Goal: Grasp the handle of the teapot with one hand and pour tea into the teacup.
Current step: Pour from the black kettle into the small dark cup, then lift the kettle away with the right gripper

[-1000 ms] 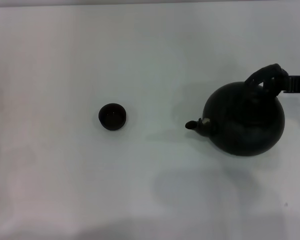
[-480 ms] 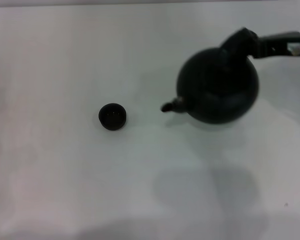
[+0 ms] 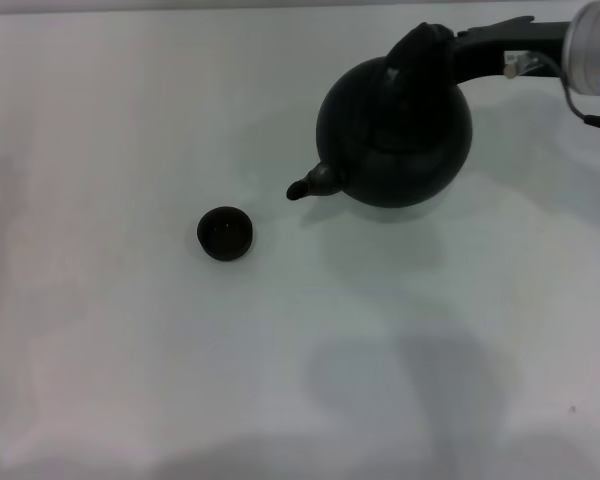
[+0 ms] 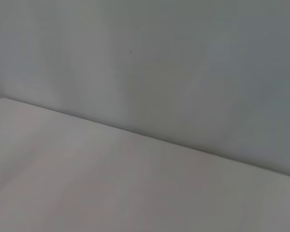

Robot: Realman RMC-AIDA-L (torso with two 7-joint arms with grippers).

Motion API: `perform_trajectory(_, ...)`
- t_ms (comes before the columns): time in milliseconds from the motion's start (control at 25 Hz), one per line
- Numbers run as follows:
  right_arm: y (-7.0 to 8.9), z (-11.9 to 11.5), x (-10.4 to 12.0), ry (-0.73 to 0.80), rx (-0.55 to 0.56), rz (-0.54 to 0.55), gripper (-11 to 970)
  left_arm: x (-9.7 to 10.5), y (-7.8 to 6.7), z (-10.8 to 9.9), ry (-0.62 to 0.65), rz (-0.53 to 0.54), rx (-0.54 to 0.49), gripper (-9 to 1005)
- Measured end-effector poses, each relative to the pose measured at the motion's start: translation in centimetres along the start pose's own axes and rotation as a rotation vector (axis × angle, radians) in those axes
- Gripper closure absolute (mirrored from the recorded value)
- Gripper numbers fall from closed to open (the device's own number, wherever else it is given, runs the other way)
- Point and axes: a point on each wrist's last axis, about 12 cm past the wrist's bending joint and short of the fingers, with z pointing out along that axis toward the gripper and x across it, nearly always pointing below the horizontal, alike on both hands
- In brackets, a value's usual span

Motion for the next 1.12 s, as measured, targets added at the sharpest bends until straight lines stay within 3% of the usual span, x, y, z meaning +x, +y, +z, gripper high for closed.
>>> perform_trajectory(400,1.7,1.6,-0.5,-0.066,0.036,-0.124,733,0.0,-0.1,0.1,0.004,-0.001,0.002,134)
perform_trajectory(880,5.1,3.4,-1.4,-0.125,-0.015,-0.252,740,0.0,-0.1,0.1,0.001,-0.001,0.003,135)
perform_trajectory(1120,6.2,4.0,-1.1,-0.166,-0.015,-0.309,739,0.0,-0.1,0.1,-0.001,-0.002,0.003,135)
